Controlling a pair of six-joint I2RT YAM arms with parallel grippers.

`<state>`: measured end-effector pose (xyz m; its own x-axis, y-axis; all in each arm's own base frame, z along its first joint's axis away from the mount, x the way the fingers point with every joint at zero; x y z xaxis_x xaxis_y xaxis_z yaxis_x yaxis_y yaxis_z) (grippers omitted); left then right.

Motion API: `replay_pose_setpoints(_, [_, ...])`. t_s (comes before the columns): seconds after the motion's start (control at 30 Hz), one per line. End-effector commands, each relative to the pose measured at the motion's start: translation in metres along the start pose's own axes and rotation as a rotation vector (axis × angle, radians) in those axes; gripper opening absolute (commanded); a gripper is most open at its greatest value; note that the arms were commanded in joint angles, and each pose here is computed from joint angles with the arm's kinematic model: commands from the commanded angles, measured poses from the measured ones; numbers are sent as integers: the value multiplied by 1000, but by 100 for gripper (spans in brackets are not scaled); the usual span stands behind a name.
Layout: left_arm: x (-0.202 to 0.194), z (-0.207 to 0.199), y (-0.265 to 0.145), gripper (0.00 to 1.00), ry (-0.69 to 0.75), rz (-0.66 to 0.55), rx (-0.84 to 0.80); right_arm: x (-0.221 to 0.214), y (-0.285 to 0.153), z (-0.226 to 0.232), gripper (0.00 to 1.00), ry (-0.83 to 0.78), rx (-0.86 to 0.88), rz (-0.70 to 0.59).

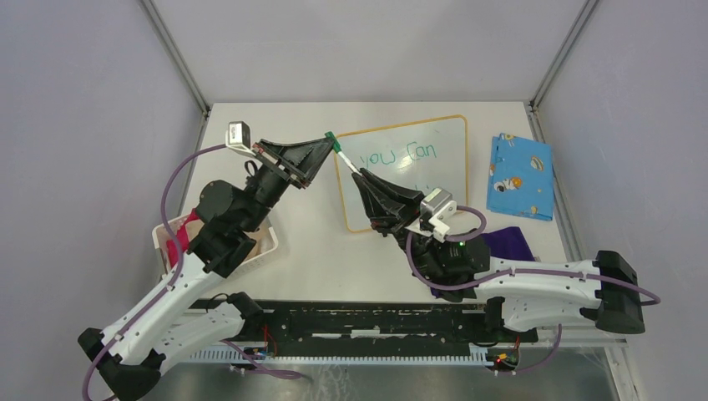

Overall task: Write a sentence on the whiteboard
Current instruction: Close the whiteboard marker at the center of the board.

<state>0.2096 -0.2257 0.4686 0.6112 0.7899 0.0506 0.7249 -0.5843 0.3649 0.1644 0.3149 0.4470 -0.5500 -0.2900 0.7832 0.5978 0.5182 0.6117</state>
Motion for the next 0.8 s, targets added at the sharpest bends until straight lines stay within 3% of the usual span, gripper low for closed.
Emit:
replay_pose_setpoints(0.0, [-4,-17,-4,2,42,15,-55,22,11,-16,0,27,-96,-48])
replay_pose_setpoints(0.33, [-7,-21,1,2,44,-23,-68,13,21,-21,0,-17,-189,-36])
replay_pose_setpoints(0.77, [-37,-12,4,2,74,66,-65,12,19,-17,0,-27,-177,-59])
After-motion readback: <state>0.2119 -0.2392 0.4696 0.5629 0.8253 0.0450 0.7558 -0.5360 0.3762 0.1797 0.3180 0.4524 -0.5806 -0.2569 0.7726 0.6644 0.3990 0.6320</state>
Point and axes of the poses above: each gripper's point midway between its finger pads, its own y axis out along the fingers, its own z axis along the line the jaws close on, x = y × z, the point moved 1 cm from there along -y, back along the fingers, and after that the axes turned 11 degrees about -y, right-handed, at the moved point
